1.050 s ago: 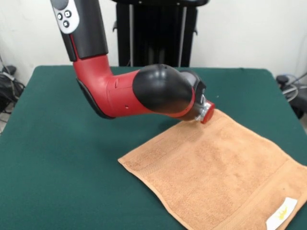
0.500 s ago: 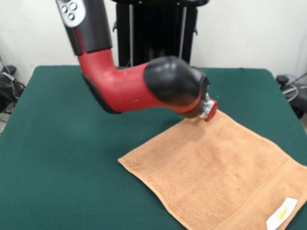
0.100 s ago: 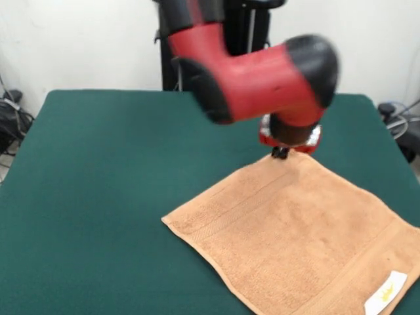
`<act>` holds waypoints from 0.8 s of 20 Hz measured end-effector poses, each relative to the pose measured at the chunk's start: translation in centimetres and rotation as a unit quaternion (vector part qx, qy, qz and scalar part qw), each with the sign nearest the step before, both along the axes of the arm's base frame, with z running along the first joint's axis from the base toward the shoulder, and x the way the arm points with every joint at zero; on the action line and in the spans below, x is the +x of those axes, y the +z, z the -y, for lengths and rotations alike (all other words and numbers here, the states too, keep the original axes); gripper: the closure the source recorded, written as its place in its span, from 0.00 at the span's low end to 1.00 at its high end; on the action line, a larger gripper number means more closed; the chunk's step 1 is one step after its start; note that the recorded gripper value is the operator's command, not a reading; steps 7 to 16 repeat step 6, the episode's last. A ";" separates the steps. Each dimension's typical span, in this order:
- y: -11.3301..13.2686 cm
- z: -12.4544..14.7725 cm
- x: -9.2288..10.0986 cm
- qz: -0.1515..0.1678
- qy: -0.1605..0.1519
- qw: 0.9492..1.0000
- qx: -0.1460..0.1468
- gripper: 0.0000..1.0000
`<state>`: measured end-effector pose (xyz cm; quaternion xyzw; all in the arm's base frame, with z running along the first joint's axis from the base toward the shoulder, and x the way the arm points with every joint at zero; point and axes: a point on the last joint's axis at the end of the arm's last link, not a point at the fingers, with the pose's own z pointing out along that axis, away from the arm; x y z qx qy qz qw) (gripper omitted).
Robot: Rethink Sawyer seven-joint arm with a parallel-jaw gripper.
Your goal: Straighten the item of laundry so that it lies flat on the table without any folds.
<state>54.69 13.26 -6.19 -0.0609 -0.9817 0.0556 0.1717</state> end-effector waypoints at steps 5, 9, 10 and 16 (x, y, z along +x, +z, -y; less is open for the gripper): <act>0.2 -2.7 -1.3 0.073 0.066 0.991 -0.085 1.00; 0.2 -2.9 -1.5 0.084 0.068 0.990 -0.093 1.00; 0.2 -2.9 -1.5 0.084 0.068 0.990 -0.093 1.00; 0.2 -2.9 -1.5 0.084 0.068 0.990 -0.093 1.00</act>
